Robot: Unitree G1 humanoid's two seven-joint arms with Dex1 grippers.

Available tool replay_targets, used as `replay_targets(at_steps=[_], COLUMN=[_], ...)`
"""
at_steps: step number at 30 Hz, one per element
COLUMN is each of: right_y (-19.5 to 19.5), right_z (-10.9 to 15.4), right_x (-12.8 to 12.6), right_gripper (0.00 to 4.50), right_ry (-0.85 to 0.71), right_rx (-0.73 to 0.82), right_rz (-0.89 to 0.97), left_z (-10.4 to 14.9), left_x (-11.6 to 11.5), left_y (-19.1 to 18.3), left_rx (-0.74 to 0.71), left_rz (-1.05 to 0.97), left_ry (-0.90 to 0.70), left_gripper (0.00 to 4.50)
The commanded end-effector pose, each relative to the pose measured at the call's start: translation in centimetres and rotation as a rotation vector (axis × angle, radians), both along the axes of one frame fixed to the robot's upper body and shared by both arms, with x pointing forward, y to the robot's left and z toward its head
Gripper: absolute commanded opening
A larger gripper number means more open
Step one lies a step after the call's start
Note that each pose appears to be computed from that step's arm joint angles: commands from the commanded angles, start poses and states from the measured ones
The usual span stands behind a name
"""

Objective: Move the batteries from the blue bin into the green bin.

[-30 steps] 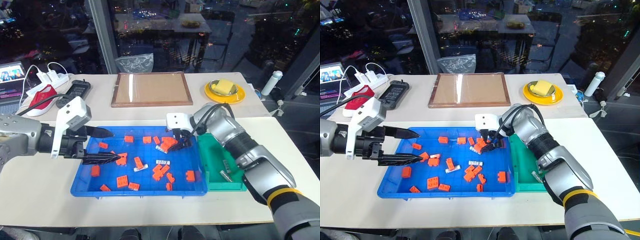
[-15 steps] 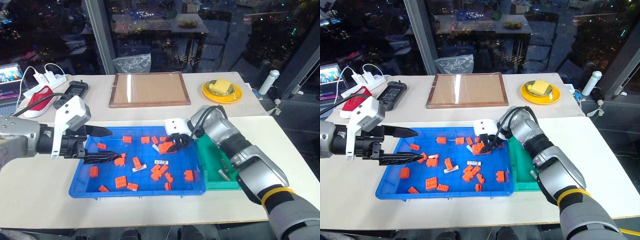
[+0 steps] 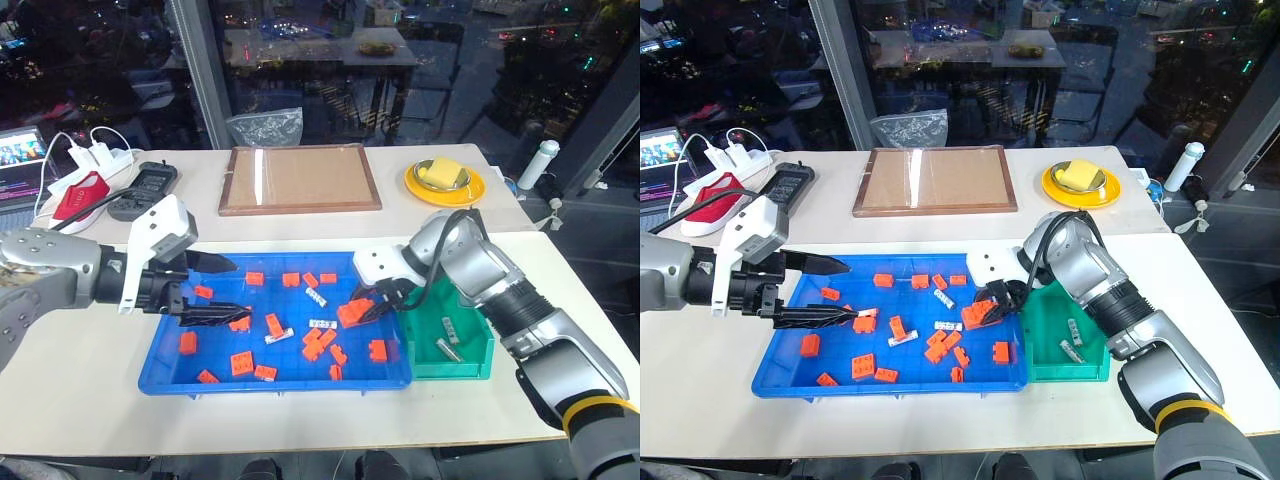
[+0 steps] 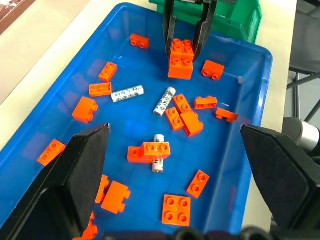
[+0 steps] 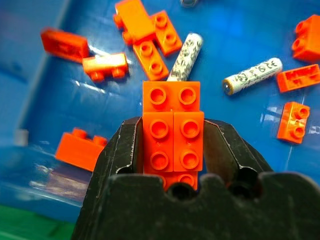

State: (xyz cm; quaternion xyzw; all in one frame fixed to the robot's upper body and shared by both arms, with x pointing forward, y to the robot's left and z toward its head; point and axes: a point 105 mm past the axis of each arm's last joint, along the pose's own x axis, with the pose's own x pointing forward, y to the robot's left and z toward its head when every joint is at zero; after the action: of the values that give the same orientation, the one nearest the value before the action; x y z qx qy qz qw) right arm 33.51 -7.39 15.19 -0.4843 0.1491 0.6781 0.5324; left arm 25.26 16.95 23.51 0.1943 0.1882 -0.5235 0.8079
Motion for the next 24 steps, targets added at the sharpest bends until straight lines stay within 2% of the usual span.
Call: replay_targets(at_steps=[1,4,6,9,12,17,19,21,24], right_y=[-0.2,-0.8,-0.9,-0.5,0.9,4.1,5.6,6.6,6.5], right_z=[0.2,0.0,0.4,1.3,3.2,5.6,6.3,7.0,6.8], right_x=[-0.1,0.1,0.3,0.3,0.6,1.6,2.5,3.9,5.5], right_gripper=[1.45,1.45,2.45,3.41,4.42,4.47,4.47,4.47,4.47], right_ry=[-0.078,-0.109,-0.114,-0.102,-0.087,-0.106,-0.178,-0.231,-0.186], right_rx=[-0.029,-0.061,-0.053,-0.016,0.102,0.29,0.378,0.458,0.463], right_rz=[0.064,0.068,0.058,0.053,0.025,-0.043,-0.077,-0.178,-0.406], left_z=[0.8,0.7,0.6,0.4,0.3,0.1,0.2,0.0,0.0], left_x=[0.2,0.3,0.3,0.4,0.2,0.1,0.2,0.2,-0.1], left_y=[-0.3,-0.4,-0.5,-0.6,-0.4,0.1,0.1,0.2,0.3], left_rx=[0.012,0.018,0.018,0.023,0.04,0.065,0.067,0.085,0.099], left_rz=[-0.027,-0.035,-0.042,-0.042,-0.047,-0.036,-0.032,-0.027,-0.025], left_ry=[-0.049,-0.051,-0.048,-0.048,-0.046,-0.047,-0.051,-0.053,-0.052], left_gripper=[4.5,4.5,4.5,4.5,4.5,4.5,4.5,4.5,4.5])
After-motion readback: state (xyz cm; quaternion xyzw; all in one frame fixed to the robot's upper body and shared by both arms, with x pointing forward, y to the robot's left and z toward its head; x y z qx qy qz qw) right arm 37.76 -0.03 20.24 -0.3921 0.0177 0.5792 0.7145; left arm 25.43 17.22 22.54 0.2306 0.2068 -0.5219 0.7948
